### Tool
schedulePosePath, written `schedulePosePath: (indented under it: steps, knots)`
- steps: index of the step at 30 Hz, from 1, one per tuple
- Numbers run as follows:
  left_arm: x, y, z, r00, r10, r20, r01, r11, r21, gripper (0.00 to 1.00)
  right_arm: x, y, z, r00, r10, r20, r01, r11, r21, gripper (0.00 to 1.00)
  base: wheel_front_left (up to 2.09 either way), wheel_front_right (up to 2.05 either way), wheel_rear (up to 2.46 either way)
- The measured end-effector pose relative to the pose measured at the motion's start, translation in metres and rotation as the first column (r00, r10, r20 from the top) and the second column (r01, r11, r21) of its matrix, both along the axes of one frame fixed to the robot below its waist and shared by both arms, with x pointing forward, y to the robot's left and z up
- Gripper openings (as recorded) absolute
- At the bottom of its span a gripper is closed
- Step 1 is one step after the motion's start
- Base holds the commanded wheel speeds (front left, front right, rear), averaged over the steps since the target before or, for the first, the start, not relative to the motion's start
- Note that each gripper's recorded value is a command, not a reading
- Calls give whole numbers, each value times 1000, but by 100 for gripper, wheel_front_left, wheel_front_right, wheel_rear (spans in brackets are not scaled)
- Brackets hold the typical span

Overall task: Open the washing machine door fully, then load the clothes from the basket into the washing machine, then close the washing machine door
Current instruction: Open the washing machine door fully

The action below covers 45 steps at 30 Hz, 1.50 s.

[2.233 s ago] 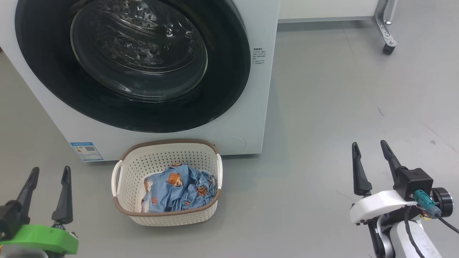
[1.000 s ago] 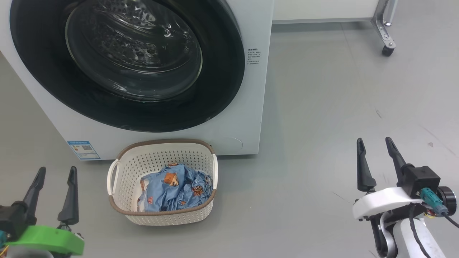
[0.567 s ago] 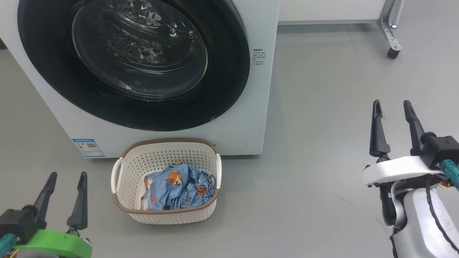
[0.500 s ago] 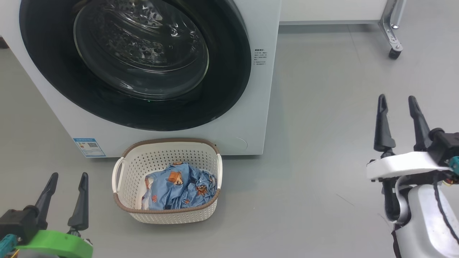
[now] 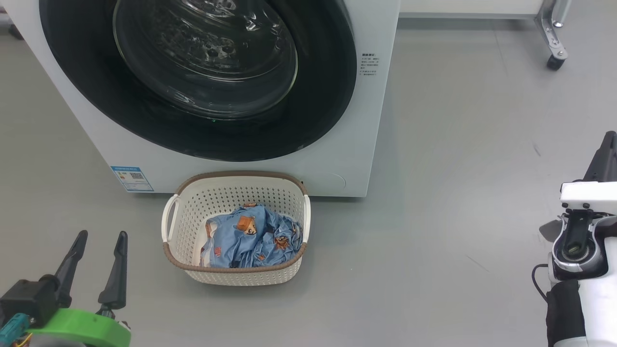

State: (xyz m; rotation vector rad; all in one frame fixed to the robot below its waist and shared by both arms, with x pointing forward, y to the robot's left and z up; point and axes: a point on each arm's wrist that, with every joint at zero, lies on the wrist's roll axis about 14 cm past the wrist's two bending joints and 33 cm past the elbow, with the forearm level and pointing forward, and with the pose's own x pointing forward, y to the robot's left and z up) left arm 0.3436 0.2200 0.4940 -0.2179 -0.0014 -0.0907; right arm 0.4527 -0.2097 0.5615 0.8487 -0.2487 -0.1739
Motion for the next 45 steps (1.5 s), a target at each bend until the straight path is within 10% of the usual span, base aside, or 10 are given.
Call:
schedulePosePath:
  steps: [12, 26, 45]
  knots:
    - [6, 6, -12, 999, 5, -46, -6, 1000, -6, 100, 36, 27, -18, 995, 92, -34, -80, 963, 259, 0, 0, 0, 0]
    - [36, 1, -20, 997, -31, -72, 29, 999, -25, 100, 98, 89, -13, 948, 314, -44, -286, 906, 313, 0, 0, 0, 0]
    - [67, 10, -43, 992, -12, -128, 6, 999, -47, 100, 160, 181, -14, 756, 649, -80, -600, 737, 310, 0, 0, 0, 0]
